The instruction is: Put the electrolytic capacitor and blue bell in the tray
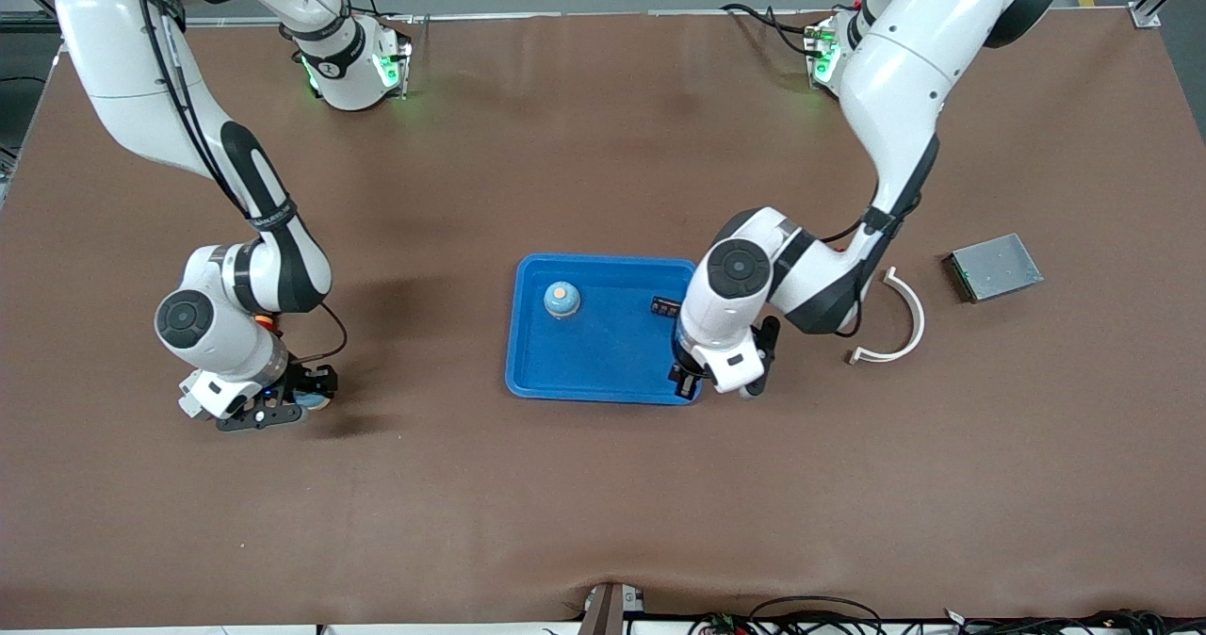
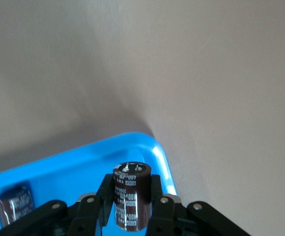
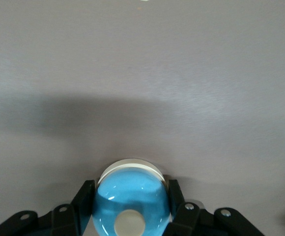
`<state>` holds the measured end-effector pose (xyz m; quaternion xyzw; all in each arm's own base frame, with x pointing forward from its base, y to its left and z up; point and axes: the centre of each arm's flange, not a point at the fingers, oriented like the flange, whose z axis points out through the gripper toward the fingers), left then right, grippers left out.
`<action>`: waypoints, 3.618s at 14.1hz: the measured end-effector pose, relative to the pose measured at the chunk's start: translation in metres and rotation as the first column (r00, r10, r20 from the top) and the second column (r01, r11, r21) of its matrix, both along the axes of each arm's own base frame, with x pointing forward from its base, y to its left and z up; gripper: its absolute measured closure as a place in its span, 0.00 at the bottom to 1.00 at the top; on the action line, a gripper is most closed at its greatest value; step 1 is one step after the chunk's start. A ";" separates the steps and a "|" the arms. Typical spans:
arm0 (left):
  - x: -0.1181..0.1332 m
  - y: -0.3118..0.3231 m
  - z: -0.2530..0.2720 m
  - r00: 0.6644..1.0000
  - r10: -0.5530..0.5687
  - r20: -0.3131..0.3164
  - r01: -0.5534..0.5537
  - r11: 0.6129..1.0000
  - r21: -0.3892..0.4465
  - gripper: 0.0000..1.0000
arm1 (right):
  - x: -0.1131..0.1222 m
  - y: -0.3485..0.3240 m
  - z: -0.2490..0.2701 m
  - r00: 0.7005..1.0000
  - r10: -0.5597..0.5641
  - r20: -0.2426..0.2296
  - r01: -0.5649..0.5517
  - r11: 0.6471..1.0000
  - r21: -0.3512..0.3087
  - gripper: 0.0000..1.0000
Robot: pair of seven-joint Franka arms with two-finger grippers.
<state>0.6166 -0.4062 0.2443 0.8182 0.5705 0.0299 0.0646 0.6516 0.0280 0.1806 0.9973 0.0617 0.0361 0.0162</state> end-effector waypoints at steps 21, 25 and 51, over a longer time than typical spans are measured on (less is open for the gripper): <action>0.009 0.040 0.118 0.994 -0.103 -0.039 0.108 0.980 0.169 0.00 | -0.060 0.354 0.066 0.856 -0.513 -0.060 0.515 0.856 0.032 0.35; 0.017 0.111 0.220 0.977 -0.209 -0.028 0.211 0.961 0.176 0.00 | -0.063 0.377 0.046 0.836 -0.546 -0.054 0.548 0.836 0.024 0.35; -0.052 0.366 0.429 0.563 -0.816 -0.134 0.824 0.539 0.176 0.00 | -0.066 0.408 0.005 0.790 -0.613 -0.006 0.613 0.790 0.008 0.00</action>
